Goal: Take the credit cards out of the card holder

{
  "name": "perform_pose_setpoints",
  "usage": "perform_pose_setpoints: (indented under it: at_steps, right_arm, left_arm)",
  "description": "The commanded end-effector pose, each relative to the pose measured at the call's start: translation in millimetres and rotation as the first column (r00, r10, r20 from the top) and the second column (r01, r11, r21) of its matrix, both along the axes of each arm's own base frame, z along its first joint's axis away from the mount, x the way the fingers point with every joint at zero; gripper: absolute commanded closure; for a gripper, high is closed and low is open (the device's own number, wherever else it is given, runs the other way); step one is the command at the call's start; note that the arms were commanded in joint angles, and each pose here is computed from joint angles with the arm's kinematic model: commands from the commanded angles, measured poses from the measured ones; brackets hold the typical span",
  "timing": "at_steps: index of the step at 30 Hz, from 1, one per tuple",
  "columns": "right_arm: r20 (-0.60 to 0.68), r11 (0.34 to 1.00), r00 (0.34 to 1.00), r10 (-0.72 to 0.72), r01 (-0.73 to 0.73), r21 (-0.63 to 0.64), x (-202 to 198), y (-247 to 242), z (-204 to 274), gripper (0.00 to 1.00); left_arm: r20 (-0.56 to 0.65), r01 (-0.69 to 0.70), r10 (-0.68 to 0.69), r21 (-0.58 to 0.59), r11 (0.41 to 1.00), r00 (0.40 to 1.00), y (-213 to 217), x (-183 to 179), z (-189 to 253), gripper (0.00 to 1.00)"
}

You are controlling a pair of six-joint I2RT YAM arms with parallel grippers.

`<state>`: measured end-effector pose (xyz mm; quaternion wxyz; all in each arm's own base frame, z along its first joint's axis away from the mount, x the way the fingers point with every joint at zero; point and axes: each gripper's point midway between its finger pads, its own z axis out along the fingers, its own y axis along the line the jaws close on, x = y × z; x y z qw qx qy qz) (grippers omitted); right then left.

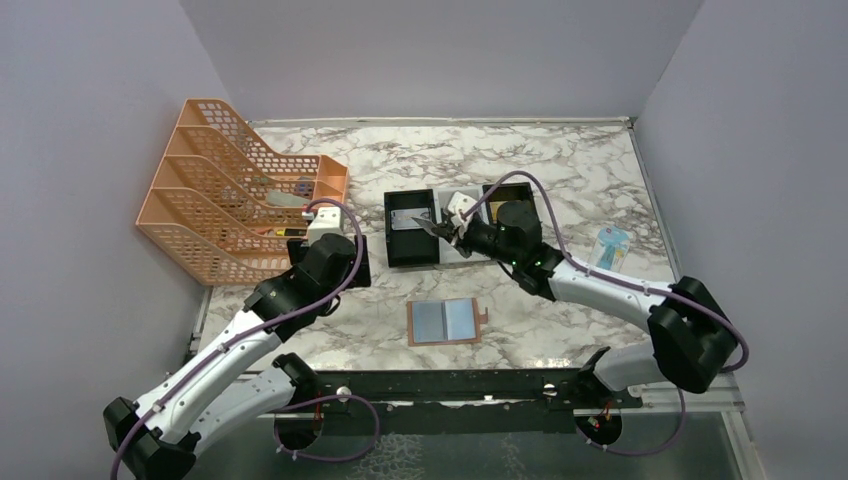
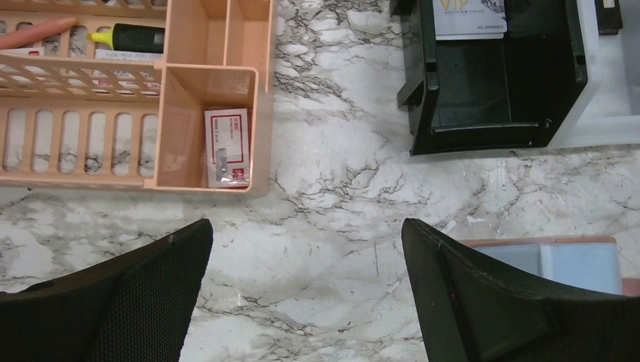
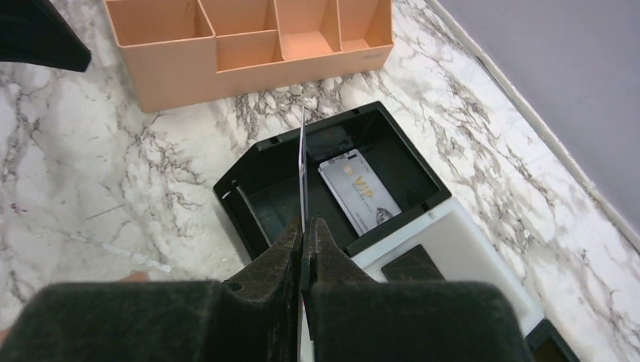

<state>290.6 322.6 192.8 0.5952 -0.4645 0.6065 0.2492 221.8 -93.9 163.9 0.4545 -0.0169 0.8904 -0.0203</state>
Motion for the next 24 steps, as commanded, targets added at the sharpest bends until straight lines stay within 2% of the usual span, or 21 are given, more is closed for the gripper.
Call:
perform_pose_setpoints:
  at_steps: [1, 7, 12, 17, 24]
  right_arm:
    - [0.091, 0.997, 0.996, 0.013, -0.005, -0.08, 17.1, 14.4, 5.4, 0.99]
    - [0.102, 0.973, 0.994, -0.025, 0.048, -0.227, 44.9, 35.1, -22.0, 0.99]
    - [0.163, 0.919, 0.985, -0.057, 0.116, -0.377, 69.2, 41.1, -50.6, 0.99]
    - [0.258, 0.876, 0.962, -0.092, 0.201, -0.438, 92.0, 37.5, -60.4, 0.99]
    - [0.323, 0.835, 0.945, -0.056, 0.221, -0.504, 109.2, 43.5, -78.0, 0.99]
  left_arm:
    - [0.056, -0.056, 0.056, 0.007, 0.998, 0.997, 15.3, 0.6, 13.9, 0.01]
    - [0.075, -0.071, 0.071, -0.008, 0.997, 0.995, 18.8, -0.3, 17.6, 0.01]
    - [0.077, -0.072, 0.072, -0.01, 0.997, 0.994, 19.4, -0.8, 18.3, 0.01]
    - [0.079, -0.07, 0.071, -0.015, 0.997, 0.994, 19.5, -1.3, 18.7, 0.01]
    - [0.076, -0.068, 0.069, -0.016, 0.998, 0.995, 19.2, -1.5, 17.9, 0.01]
